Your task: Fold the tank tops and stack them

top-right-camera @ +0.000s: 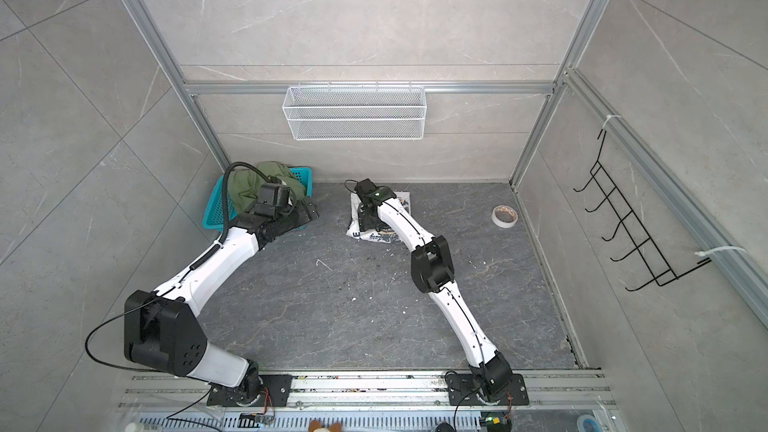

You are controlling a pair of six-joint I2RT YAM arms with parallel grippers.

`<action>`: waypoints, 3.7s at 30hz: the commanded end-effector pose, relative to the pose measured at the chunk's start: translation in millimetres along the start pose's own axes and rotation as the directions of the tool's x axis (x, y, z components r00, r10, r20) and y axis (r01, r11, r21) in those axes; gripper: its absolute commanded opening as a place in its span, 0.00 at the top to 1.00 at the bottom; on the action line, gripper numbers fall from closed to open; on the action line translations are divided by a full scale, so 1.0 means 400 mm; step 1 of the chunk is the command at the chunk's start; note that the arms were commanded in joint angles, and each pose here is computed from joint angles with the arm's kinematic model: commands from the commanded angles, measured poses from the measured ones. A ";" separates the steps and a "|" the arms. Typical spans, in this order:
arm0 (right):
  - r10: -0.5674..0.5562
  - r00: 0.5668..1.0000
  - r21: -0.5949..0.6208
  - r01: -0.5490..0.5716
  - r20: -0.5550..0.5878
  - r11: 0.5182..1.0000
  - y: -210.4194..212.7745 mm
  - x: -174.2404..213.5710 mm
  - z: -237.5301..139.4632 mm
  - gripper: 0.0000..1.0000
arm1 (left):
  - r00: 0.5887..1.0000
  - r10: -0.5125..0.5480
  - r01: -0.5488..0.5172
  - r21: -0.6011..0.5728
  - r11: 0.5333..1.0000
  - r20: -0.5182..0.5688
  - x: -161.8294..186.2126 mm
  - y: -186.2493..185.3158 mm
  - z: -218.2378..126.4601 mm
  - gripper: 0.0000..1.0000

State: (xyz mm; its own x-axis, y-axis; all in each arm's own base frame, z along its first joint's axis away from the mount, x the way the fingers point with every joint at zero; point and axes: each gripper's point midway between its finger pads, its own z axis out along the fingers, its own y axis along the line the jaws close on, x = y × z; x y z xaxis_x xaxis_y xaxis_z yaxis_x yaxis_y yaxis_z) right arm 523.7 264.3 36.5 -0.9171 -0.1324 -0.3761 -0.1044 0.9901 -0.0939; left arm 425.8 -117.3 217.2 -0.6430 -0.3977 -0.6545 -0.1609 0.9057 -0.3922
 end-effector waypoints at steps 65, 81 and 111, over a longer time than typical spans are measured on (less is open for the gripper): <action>0.152 0.984 0.307 -0.174 0.097 0.936 -0.510 -0.131 0.022 0.02 | 0.999 -0.008 0.012 -0.079 0.997 0.043 0.001 0.101 -0.043 0.03; 0.437 0.896 0.344 -0.437 0.083 0.831 -0.703 -0.067 0.032 0.02 | 0.999 -0.014 0.017 -0.073 0.997 0.044 -0.004 0.101 -0.047 0.03; 0.152 0.930 -0.036 -0.149 0.334 0.988 -0.323 -0.056 -0.318 0.01 | 0.996 -0.056 0.039 -0.220 0.975 -0.075 -0.224 0.231 0.176 0.03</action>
State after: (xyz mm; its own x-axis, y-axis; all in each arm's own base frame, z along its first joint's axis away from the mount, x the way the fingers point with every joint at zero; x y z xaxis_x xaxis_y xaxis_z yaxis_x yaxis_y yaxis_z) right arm 517.5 126.1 149.1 -0.8022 0.0037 -0.5970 0.0506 0.9968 -0.0618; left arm 515.5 -6.9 209.0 -0.6187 -0.4834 -0.6193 -0.3726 0.8745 -0.3105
